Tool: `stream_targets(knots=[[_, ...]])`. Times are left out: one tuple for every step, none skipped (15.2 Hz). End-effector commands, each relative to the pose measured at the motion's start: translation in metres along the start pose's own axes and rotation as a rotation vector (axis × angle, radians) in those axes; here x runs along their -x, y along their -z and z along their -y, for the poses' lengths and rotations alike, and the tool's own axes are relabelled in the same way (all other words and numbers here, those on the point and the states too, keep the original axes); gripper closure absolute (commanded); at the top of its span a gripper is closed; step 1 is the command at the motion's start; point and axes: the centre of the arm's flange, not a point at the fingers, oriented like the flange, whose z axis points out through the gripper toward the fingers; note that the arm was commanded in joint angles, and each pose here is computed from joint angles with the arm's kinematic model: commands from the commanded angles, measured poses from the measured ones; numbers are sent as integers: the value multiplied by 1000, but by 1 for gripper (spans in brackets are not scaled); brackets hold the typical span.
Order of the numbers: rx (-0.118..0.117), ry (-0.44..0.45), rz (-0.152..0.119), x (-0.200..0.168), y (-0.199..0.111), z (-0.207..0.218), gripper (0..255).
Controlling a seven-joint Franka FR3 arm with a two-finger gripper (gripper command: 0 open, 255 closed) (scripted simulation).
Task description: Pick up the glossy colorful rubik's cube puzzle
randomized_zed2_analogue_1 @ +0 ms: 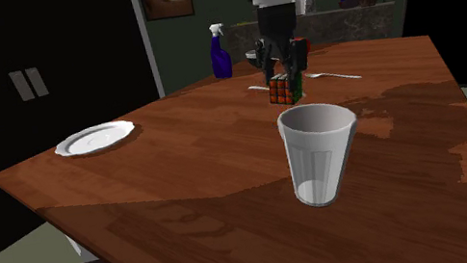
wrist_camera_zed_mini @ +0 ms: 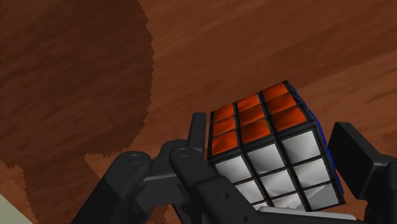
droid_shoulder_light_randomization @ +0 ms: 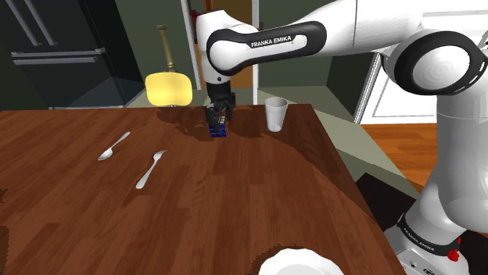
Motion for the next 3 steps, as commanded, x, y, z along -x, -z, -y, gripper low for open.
stream_targets(knots=[[0, 0, 1, 1, 11, -1, 255], [0, 0, 1, 1, 12, -1, 255], [0, 0, 1, 1, 12, -1, 255]])
